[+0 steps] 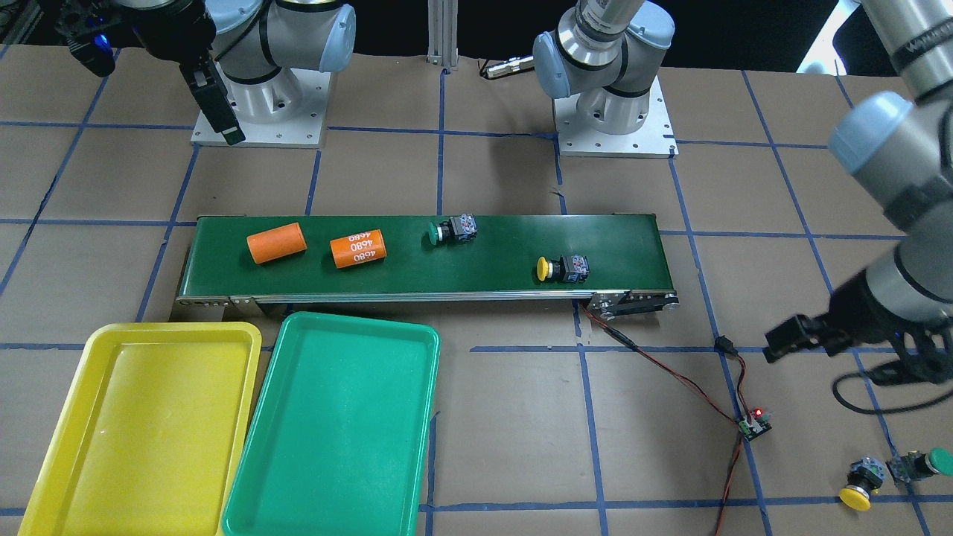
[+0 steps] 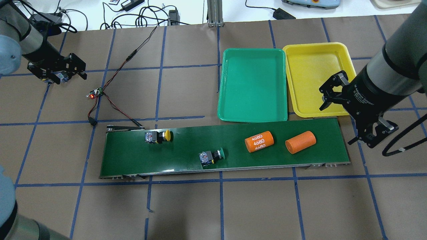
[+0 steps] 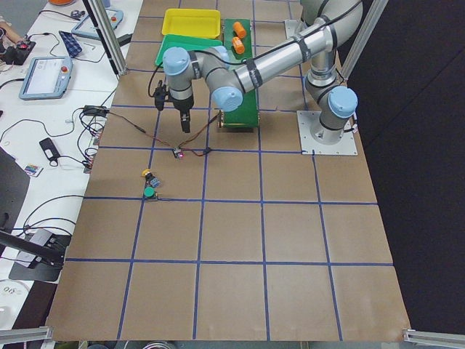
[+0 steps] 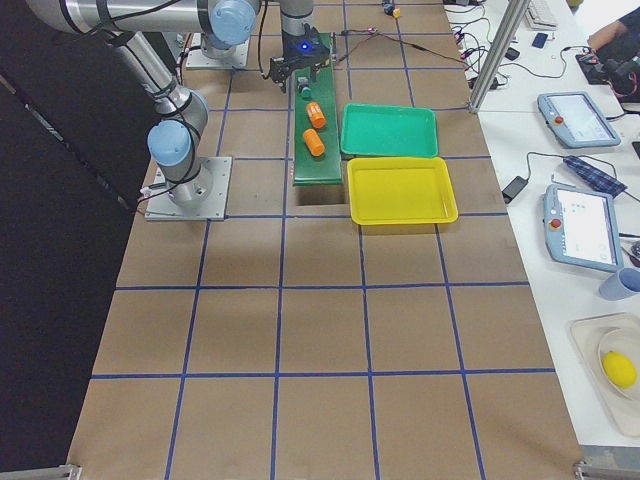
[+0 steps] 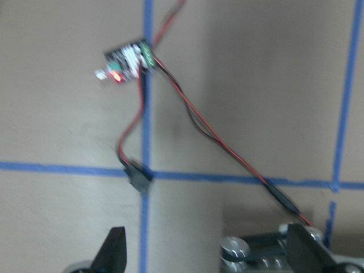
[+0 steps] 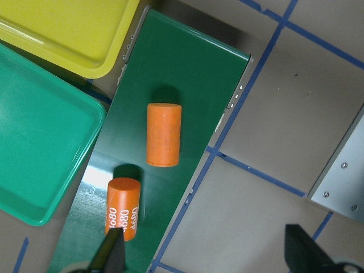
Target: Sort buttons by color to trays
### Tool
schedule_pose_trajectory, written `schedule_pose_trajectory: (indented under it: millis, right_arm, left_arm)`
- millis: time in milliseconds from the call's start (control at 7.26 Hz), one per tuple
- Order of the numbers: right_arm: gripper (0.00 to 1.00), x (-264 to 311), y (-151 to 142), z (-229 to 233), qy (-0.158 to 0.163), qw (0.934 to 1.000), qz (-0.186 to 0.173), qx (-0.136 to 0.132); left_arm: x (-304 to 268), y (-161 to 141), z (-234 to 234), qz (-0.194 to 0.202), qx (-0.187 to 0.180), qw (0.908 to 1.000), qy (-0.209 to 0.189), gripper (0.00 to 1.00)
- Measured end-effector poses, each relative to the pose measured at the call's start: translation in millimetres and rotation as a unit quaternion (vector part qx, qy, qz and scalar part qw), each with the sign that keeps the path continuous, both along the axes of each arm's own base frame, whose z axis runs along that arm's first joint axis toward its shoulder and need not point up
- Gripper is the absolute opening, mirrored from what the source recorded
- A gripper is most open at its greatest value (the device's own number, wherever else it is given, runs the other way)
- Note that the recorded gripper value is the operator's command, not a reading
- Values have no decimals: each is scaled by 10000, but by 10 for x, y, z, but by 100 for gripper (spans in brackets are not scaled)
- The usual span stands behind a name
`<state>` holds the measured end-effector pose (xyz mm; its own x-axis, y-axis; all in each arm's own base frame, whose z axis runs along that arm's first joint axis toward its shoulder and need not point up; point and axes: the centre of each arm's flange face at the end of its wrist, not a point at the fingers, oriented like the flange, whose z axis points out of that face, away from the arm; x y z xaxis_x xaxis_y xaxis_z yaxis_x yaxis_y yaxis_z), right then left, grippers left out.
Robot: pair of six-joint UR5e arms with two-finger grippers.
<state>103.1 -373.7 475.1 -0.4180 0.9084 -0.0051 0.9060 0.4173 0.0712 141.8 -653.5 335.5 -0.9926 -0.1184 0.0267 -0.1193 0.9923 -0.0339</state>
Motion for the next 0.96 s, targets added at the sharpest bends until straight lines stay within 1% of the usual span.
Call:
schedule_pose_trajectory:
  millis: [138, 276, 413, 551, 689, 827, 965]
  right_arm:
    - [100, 55, 11, -29, -66, 9997, -223, 38]
    - [100, 137, 28, -61, -82, 9996, -262, 46]
    - [100, 211, 36, -106, -81, 9995, -312, 2]
    - [100, 282, 52, -167, -76, 9990, -441, -27]
    - [100, 374, 88, -227, -55, 9988, -489, -13]
    - [100, 459, 122, -264, -30, 9990, -453, -9]
    - [100, 502, 145, -302, -16, 9991, -419, 9]
  left_arm:
    - [451, -349, -95, -111, 6, 9998, -174, 100]
    - [891, -563, -215, -382, 35, 9989, -281, 100]
    - [1319, -690, -381, -666, 46, 9973, -315, 100]
    - [1680, -775, -570, -957, 51, 9949, -309, 100]
    - [1894, -837, -730, -1093, 57, 9936, -291, 100]
    - [2015, -880, -887, -1159, 69, 9929, -254, 100]
    - [2073, -909, -1032, -1175, 45, 9929, -152, 80]
